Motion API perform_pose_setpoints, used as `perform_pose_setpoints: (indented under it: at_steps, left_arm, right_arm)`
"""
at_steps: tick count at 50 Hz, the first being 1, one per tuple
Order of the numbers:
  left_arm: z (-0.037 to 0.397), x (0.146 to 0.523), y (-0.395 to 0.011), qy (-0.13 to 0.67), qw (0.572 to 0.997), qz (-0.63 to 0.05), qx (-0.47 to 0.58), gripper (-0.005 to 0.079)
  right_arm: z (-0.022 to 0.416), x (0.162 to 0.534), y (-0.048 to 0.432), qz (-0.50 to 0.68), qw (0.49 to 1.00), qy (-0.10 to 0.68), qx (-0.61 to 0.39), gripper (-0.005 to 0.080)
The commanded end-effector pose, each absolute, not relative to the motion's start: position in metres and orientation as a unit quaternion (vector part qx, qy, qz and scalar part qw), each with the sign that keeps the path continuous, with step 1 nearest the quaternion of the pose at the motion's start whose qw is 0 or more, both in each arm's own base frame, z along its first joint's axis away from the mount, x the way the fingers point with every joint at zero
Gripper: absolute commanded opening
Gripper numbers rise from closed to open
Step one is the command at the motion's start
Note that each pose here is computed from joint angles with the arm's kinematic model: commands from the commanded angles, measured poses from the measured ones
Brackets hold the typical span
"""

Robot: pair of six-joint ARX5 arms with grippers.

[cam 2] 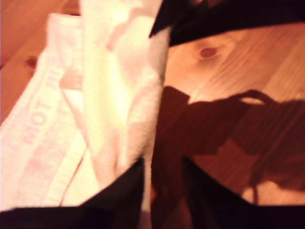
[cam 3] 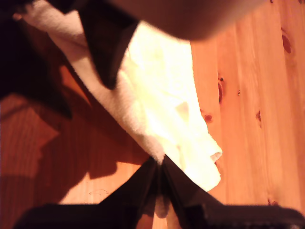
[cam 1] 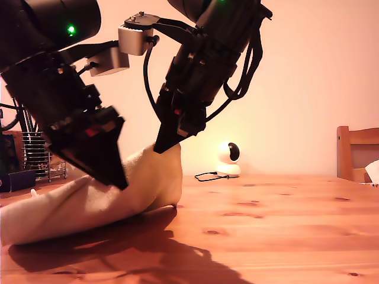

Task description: Fold the tea towel in front of you. After folding it, place it to the left side.

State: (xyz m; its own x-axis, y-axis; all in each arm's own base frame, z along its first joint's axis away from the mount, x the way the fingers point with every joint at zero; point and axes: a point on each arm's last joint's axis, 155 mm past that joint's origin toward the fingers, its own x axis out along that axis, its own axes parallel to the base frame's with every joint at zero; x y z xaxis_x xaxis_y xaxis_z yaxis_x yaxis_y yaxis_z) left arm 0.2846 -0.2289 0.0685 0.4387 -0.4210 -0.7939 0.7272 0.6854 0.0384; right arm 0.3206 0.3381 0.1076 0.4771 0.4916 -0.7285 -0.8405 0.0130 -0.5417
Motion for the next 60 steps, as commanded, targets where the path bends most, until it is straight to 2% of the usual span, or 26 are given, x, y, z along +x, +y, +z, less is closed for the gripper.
perform_pose_setpoints:
  at_steps: [1,6,18,31,43,49,54,60]
  left_arm:
    - [0.071,0.285,-0.234,0.39,0.831,-0.349,0.19,0.0387]
    - [0.071,0.285,-0.234,0.388,0.832,-0.346,0.193,0.0355]
    - [0.071,0.293,-0.226,0.384,0.841,-0.321,0.206,0.0354]
    - [0.073,0.289,-0.224,0.387,0.84,-0.317,0.211,0.0354]
    - [0.113,0.286,-0.224,0.342,0.862,-0.321,0.192,0.0354]
    - [0.129,0.286,-0.223,0.31,0.863,-0.336,0.215,0.0354]
    - [0.121,0.279,-0.226,0.301,0.831,-0.389,0.26,0.0354]
    - [0.107,0.275,-0.231,0.314,0.806,-0.438,0.244,0.0354]
  right_arm:
    - [0.117,0.318,0.342,0.482,0.697,0.162,-0.505,-0.0011]
    - [0.123,0.316,0.344,0.483,0.699,0.156,-0.504,-0.0011]
    - [0.153,0.308,0.339,0.479,0.709,0.134,-0.499,-0.0011]
    - [0.15,0.306,0.335,0.481,0.705,0.145,-0.501,-0.0011]
    - [0.143,0.302,0.329,0.483,0.702,0.168,-0.495,-0.0011]
    - [0.142,0.302,0.329,0.484,0.702,0.169,-0.495,-0.0011]
    - [0.142,0.301,0.329,0.484,0.702,0.17,-0.495,-0.0011]
    - [0.14,0.3,0.327,0.484,0.701,0.175,-0.494,-0.0011]
